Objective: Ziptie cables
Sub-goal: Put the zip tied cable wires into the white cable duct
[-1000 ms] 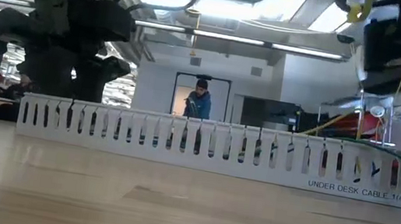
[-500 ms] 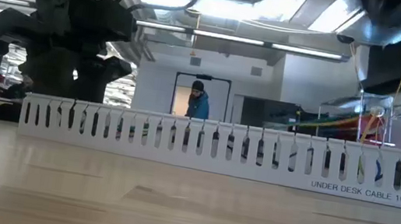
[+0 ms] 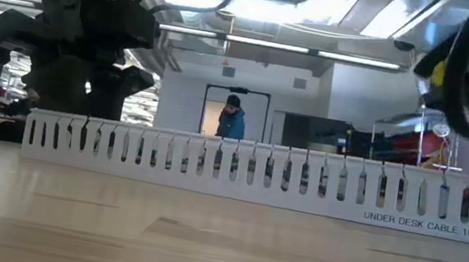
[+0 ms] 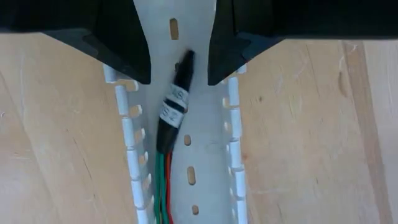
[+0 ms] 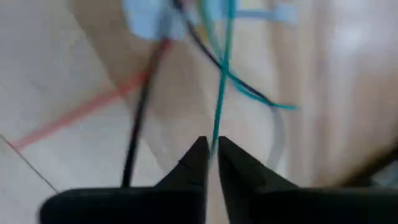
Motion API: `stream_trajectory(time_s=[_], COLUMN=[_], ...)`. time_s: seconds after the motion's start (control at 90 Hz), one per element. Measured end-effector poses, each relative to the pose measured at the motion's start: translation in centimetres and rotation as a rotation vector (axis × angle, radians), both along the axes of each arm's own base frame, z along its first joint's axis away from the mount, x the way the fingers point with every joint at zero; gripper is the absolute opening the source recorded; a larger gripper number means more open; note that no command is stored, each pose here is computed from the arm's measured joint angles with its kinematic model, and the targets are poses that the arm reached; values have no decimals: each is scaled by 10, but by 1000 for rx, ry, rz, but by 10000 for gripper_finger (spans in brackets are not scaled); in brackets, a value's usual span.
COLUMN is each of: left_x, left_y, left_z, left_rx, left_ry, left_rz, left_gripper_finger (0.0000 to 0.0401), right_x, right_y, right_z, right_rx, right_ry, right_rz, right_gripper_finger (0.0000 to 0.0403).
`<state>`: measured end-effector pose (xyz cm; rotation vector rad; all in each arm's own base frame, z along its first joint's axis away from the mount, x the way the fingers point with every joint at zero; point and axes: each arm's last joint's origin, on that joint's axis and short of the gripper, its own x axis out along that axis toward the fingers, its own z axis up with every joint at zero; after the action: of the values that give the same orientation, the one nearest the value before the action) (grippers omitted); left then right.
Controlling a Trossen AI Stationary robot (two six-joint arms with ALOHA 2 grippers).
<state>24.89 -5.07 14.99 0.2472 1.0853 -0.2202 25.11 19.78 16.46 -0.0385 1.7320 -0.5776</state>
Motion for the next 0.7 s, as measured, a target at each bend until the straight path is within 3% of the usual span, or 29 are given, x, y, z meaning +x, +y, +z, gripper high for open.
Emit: stream_trajectory(time_s=[0.167, 0.344, 0.556, 0.7], left_x=[0, 0, 0, 0], left_y=[0, 0, 0, 0], left_z=[0, 0, 0, 0], left_rx=[0, -2, -4, -4], left_ry=[0, 0, -3, 0], left_rz=[1, 4, 6, 8], left_gripper_finger=[155, 155, 155, 155], right_x=[9, 16, 35, 31], right_y=[4, 4, 4, -1], right_z=[30, 40, 51, 37], right_rx=[-44, -61, -56, 28], right_ry=[-51, -129, -336, -223], right_rz=[93, 145, 170, 142], right_gripper_finger=[138, 205, 214, 199])
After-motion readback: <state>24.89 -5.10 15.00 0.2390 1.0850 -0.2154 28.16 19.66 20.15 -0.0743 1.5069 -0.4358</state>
